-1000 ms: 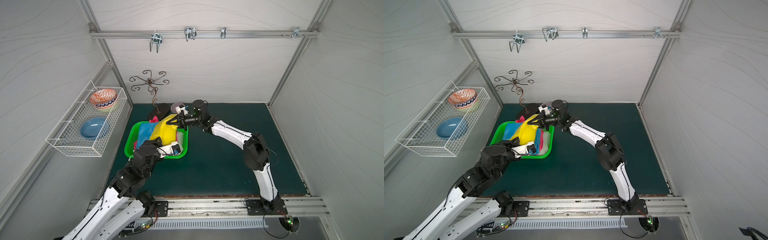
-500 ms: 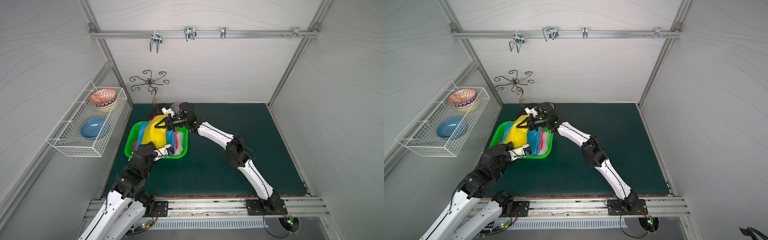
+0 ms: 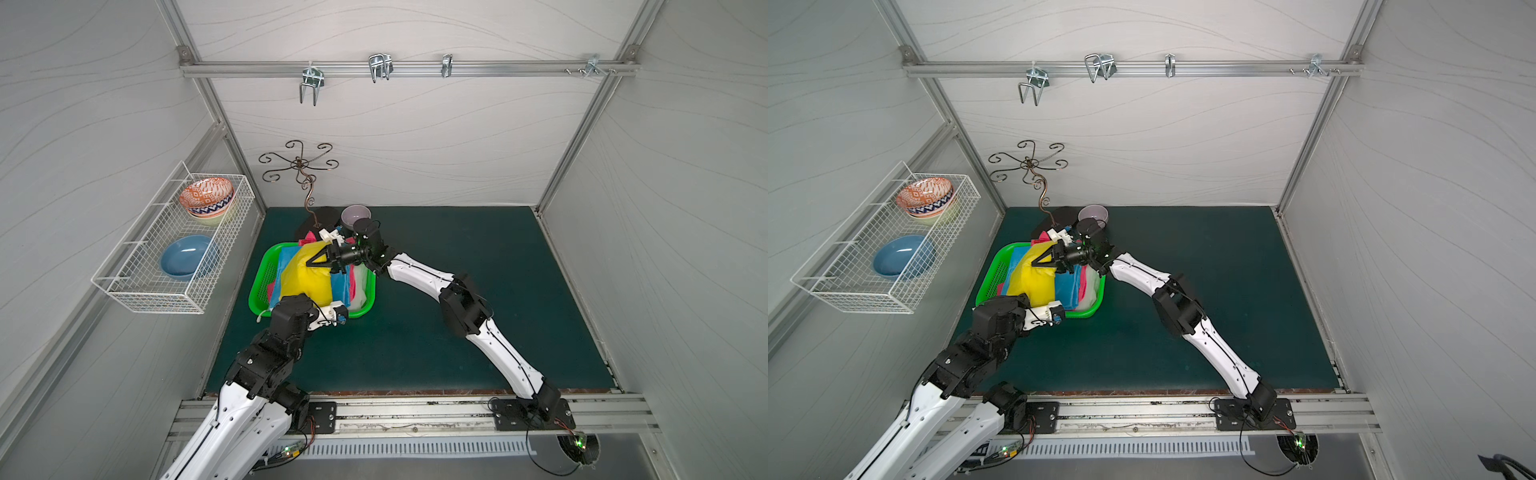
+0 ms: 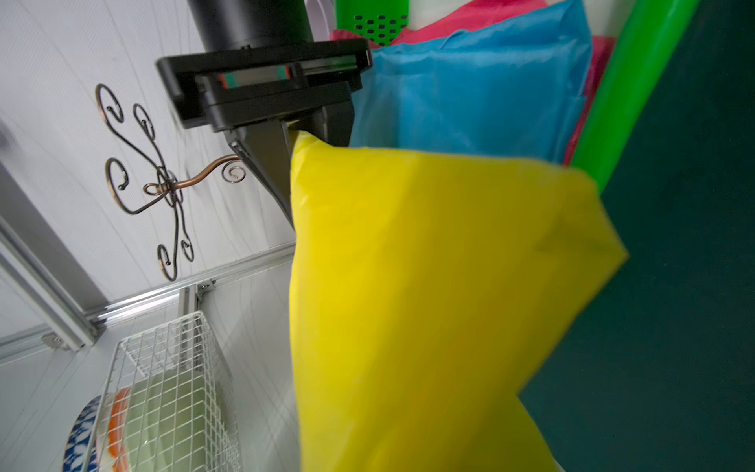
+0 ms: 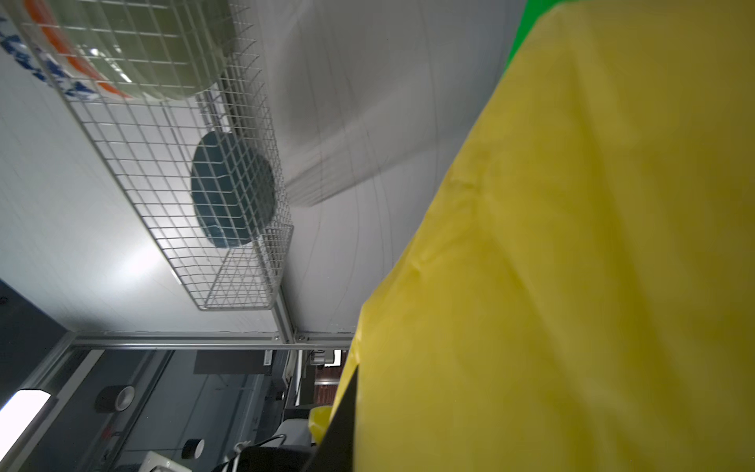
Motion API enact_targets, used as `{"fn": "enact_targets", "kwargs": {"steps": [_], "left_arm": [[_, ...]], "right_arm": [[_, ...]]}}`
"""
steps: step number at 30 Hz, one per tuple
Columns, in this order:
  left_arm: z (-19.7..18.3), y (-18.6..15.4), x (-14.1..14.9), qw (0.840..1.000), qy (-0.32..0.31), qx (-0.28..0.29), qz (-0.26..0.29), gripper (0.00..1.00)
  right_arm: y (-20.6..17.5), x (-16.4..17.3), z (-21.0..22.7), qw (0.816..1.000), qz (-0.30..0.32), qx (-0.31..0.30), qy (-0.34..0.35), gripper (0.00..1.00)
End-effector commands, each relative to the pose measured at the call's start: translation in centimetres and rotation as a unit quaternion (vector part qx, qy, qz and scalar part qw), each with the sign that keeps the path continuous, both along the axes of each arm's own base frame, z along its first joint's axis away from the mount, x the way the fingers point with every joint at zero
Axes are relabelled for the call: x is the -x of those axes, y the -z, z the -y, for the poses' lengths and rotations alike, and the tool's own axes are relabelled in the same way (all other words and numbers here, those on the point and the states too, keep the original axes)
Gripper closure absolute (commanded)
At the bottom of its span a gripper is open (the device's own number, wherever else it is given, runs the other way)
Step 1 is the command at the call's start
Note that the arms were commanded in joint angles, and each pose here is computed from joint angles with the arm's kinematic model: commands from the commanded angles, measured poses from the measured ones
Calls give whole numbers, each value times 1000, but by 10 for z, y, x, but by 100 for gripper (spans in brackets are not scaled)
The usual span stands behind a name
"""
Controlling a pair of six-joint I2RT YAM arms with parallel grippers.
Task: Put the folded raincoat in the basket
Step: Place the raincoat in the basket.
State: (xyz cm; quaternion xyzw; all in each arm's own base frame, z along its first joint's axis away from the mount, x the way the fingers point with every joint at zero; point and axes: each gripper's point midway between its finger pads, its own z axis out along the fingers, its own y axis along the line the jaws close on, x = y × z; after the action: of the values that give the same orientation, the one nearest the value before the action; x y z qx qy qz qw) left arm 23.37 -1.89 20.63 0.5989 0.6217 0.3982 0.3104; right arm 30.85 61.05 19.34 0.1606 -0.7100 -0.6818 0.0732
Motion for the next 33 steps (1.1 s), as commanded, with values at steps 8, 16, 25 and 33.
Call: {"fn": "enact_targets", "kwargs": {"steps": [8, 16, 25, 33], "left_arm": [[21, -11, -8, 998, 37, 43, 8, 100], [22, -11, -14, 998, 20, 53, -5, 100], [28, 2, -19, 998, 27, 61, -5, 100], [10, -16, -35, 992, -35, 109, 49, 81]], "right_arm": [[-21, -35, 76, 997, 27, 38, 56, 42], [-25, -26, 127, 994, 41, 86, 57, 37], [-2, -32, 181, 983, 58, 148, 92, 36], [5, -33, 202, 968, 117, 199, 100, 36]]}}
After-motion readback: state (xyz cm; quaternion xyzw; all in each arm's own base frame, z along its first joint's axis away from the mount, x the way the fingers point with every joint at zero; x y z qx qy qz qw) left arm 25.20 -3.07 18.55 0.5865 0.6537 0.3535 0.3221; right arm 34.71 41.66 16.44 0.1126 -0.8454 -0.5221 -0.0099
